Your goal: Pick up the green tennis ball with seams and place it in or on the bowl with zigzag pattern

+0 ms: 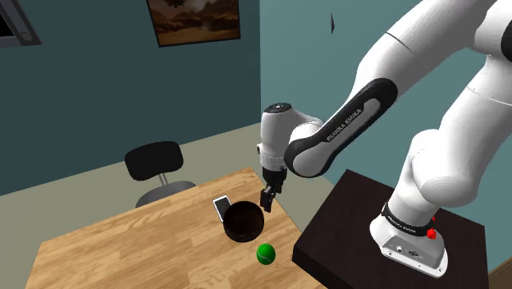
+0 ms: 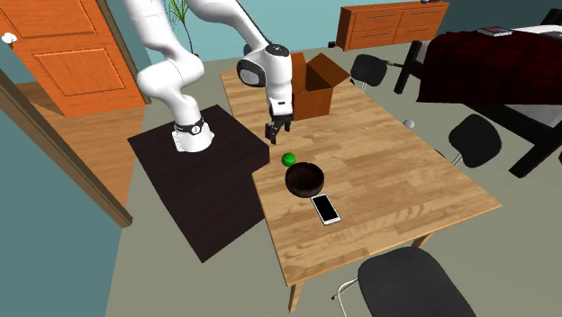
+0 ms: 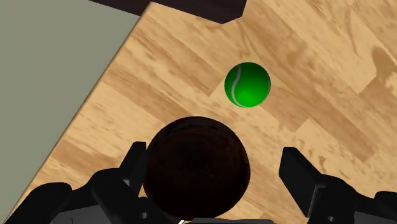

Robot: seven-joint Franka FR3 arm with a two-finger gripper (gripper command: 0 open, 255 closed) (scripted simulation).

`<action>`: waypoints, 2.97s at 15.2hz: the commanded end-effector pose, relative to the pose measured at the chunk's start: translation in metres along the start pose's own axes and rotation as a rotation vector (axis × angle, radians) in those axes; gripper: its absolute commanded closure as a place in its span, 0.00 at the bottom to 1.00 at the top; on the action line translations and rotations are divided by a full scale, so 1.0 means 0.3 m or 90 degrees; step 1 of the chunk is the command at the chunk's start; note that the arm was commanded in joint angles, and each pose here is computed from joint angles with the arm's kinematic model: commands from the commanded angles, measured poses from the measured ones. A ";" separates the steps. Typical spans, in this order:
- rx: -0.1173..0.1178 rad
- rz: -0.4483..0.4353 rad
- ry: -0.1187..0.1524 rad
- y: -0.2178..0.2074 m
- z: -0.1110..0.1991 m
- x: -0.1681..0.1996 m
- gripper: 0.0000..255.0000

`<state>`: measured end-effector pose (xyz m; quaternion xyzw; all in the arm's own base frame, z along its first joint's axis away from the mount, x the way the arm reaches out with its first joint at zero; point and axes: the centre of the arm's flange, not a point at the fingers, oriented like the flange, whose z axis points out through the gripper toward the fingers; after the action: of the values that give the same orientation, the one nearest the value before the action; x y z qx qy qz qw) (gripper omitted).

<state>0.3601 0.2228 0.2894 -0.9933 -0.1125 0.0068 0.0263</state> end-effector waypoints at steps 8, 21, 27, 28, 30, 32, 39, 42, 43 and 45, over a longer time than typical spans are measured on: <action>-0.016 -0.073 -0.022 -0.187 0.359 0.035 0.00; -0.024 -0.105 -0.032 -0.263 0.649 0.029 0.00; -0.024 -0.105 -0.032 -0.263 0.649 0.030 0.00; -0.024 -0.105 -0.032 -0.263 0.649 0.030 0.00; -0.024 -0.105 -0.032 -0.263 0.649 0.030 1.00; -0.024 -0.105 -0.032 -0.263 0.649 0.030 1.00; -0.024 -0.105 -0.032 -0.264 0.631 0.029 1.00; -0.024 -0.105 -0.032 -0.267 0.579 0.029 1.00; -0.024 -0.105 -0.032 -0.268 0.561 0.029 1.00; -0.024 -0.105 -0.032 -0.270 0.526 0.029 1.00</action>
<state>0.3466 0.3126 0.1300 -0.9804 -0.1949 0.0272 0.0054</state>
